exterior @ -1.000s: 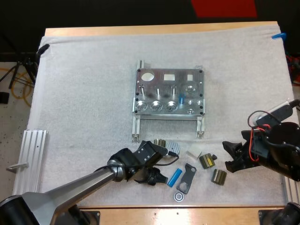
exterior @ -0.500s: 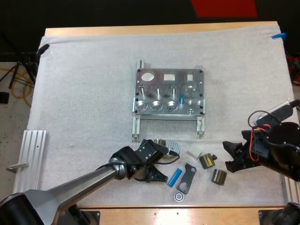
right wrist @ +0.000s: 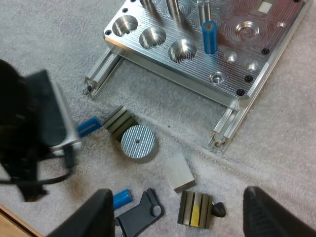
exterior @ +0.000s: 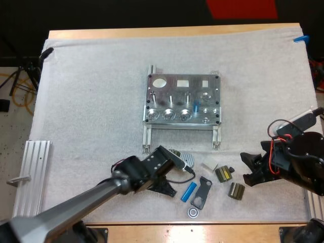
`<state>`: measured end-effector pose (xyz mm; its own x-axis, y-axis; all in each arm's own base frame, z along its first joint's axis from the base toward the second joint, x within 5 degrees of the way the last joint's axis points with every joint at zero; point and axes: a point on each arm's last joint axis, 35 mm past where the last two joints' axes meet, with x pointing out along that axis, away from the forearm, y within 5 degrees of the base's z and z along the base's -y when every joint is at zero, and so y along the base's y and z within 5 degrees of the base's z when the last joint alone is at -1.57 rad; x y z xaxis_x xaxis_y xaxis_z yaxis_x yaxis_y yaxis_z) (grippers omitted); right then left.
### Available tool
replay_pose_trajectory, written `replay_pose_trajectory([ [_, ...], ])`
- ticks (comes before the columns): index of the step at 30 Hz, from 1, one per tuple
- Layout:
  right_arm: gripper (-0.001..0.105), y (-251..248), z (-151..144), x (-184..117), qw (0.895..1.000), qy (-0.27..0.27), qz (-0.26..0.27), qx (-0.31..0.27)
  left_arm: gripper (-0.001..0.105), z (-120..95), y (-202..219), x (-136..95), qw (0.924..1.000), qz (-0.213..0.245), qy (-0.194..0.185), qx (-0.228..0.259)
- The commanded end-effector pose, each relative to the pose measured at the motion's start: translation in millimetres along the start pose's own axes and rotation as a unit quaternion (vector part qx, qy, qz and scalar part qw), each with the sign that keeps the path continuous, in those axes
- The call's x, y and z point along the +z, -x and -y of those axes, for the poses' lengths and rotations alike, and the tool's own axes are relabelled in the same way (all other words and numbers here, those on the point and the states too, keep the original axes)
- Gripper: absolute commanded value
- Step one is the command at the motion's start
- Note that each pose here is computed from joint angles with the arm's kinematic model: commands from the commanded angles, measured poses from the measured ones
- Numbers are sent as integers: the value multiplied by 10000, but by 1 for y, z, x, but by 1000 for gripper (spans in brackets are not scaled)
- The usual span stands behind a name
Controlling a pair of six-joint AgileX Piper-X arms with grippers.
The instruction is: Load cells from left to right
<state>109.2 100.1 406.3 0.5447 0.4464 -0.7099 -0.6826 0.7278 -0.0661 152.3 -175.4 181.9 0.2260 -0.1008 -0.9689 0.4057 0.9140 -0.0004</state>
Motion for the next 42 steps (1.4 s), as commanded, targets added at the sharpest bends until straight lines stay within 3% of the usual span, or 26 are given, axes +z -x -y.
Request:
replay_pose_trajectory([
  [1,55,2,0,0,10000,13,45,21,0,-3,19,0,9985,327,-427,61],
  [7,55,2,-1,0,10000,14,46,42,0,-18,75,-16,9821,1165,-1466,-188],
  [9,55,2,-1,0,10000,22,59,44,0,-23,97,-27,9679,1509,-1928,-564],
  [14,55,-1,-5,5,9976,65,199,653,0,-30,127,-45,9395,2112,-2390,-1246],
  [18,55,-10,-12,13,9858,85,283,1652,0,-34,145,-58,9157,2486,-2613,-1770],
  [20,55,-23,-17,22,9706,98,313,2384,0,-37,152,-66,9058,2621,-2686,-1966],
  [22,55,-34,-20,28,9605,96,292,2765,0,-38,155,-69,9001,2686,-2717,-2094],
  [25,55,-51,-23,35,9448,40,221,3269,0,-39,157,-71,8967,2731,-2732,-2162],
  [32,55,-95,-36,46,9097,-32,-116,4150,0,-39,157,-71,8967,2730,-2732,-2161],
  [38,55,-115,-59,51,8930,161,-233,4491,0,-39,157,-71,8955,2740,-2773,-2149],
  [42,55,-124,-69,54,8877,183,-211,4595,0,-39,157,-71,8955,2740,-2773,-2149],
])
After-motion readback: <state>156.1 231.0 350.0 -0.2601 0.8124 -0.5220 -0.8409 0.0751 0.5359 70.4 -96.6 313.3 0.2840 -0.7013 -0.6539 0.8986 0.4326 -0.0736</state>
